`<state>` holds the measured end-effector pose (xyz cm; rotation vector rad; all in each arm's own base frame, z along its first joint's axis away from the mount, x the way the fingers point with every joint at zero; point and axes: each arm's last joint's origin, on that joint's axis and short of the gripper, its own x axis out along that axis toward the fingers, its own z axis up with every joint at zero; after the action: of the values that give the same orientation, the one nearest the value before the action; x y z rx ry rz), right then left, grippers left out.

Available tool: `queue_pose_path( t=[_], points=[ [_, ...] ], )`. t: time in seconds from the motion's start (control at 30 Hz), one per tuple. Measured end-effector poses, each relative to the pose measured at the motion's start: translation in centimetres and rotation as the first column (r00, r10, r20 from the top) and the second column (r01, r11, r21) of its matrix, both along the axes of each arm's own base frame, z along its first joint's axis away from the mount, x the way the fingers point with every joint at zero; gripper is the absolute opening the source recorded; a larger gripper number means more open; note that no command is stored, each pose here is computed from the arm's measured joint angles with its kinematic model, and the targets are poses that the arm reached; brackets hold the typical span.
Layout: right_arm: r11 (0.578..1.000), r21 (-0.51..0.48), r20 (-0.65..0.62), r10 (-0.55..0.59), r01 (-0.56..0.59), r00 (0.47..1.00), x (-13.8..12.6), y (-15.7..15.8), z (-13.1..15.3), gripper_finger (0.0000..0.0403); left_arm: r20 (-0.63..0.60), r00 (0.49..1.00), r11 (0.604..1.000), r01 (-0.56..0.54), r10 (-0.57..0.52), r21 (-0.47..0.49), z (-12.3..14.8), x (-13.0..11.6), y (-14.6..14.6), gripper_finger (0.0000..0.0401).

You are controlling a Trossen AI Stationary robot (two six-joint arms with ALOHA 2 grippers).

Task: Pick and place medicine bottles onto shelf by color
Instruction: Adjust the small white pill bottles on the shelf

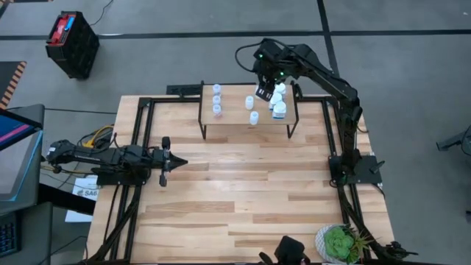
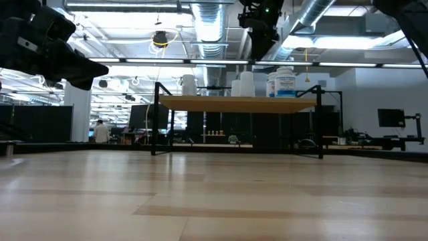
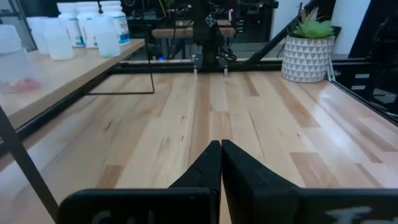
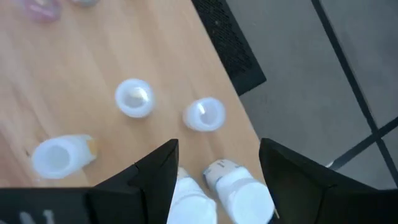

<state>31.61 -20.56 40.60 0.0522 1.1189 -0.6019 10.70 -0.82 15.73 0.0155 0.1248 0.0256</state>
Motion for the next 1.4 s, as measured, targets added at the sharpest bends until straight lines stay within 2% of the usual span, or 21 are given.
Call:
queue_pose_path(
  t=[0.17, 0.47, 0.67, 0.77, 0.87, 1.03, 1.23, 1.4],
  points=[
    [1.000, 0.005, -0.016, 0.003, -0.003, 1.000, 0.6, -0.1, -0.7, 0.0211, -0.008, 1.000, 1.000, -0.002, 0.002, -0.005, -0.1, 0.0, 0.0, 0.0000],
    [1.000, 0.027, -0.047, 0.004, -0.002, 0.999, 1.4, -0.3, -1.8, 0.0071, -0.008, 1.000, 1.000, 0.000, 0.000, -0.006, -0.1, 0.0, 0.0, 0.0000],
    [0.998, 0.062, -0.109, 0.011, -0.004, 0.994, 2.5, -0.7, -3.7, 0.0012, -0.007, 1.000, 1.000, -0.001, 0.001, -0.006, -0.1, 0.0, 0.0, 0.0000],
    [0.996, 0.085, -0.175, 0.009, 0.006, 0.985, 2.7, -1.0, -4.8, 0.0006, -0.007, 1.000, 1.000, -0.001, 0.001, -0.003, -0.1, 0.0, 0.0, 0.0000],
    [0.997, 0.074, -0.227, -0.002, 0.019, 0.974, 2.8, -1.0, -5.5, 0.0016, -0.007, 1.000, 1.000, -0.002, 0.002, -0.002, -0.1, 0.0, 0.0, 0.0000],
    [0.997, 0.056, -0.235, -0.036, 0.050, 0.971, 2.5, -1.0, -5.2, 0.0023, -0.007, 1.000, 1.000, -0.003, 0.003, -0.002, -0.1, 0.0, 0.0, 0.0000],
    [0.994, 0.067, -0.254, -0.070, 0.090, 0.965, 2.3, -1.4, -5.7, 0.0005, -0.008, 1.000, 1.000, -0.003, 0.003, -0.002, -0.1, 0.0, 0.0, 0.0000],
    [0.993, 0.062, -0.275, -0.084, 0.104, 0.958, 2.6, -1.7, -6.3, 0.0015, -0.008, 1.000, 1.000, -0.003, 0.003, -0.002, -0.1, 0.0, 0.0, 0.0000]
  ],
)
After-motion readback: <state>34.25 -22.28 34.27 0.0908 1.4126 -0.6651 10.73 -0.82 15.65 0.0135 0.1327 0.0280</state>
